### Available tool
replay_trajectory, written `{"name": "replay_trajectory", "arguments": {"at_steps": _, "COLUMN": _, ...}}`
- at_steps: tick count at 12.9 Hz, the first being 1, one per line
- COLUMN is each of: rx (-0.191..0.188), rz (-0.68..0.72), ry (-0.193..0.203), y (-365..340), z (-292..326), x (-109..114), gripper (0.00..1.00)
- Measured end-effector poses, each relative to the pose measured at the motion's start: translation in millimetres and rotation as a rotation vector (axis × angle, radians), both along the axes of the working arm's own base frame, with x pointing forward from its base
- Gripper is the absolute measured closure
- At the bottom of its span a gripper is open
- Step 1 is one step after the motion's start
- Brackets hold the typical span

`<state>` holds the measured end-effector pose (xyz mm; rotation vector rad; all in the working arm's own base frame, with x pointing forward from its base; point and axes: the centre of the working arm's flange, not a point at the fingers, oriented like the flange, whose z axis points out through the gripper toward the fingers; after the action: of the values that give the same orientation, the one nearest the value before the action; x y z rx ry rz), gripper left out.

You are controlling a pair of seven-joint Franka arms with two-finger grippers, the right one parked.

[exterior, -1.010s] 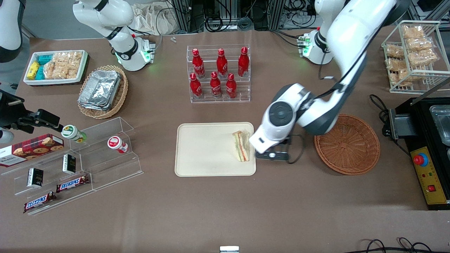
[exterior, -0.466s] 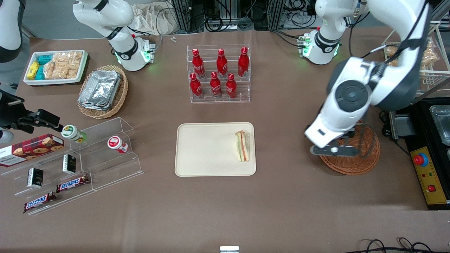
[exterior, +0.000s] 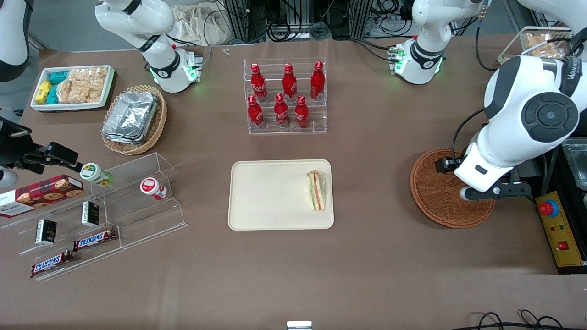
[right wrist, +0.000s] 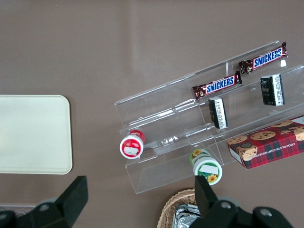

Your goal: Place sandwich from basket to tray

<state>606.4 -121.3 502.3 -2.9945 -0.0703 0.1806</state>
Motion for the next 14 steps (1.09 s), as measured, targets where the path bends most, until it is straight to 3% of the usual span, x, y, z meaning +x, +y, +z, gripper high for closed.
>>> {"name": "replay_trajectory", "arguments": {"at_steps": 8, "rx": 0.021, "rz": 0.041, "ry": -0.016, "y": 47, "z": 14, "x": 4, "gripper": 0.00}}
{"name": "replay_trajectory", "arguments": {"at_steps": 14, "rx": -0.076, "rz": -0.024, "ry": -0.016, "y": 109, "z": 39, "x": -1, "gripper": 0.00}}
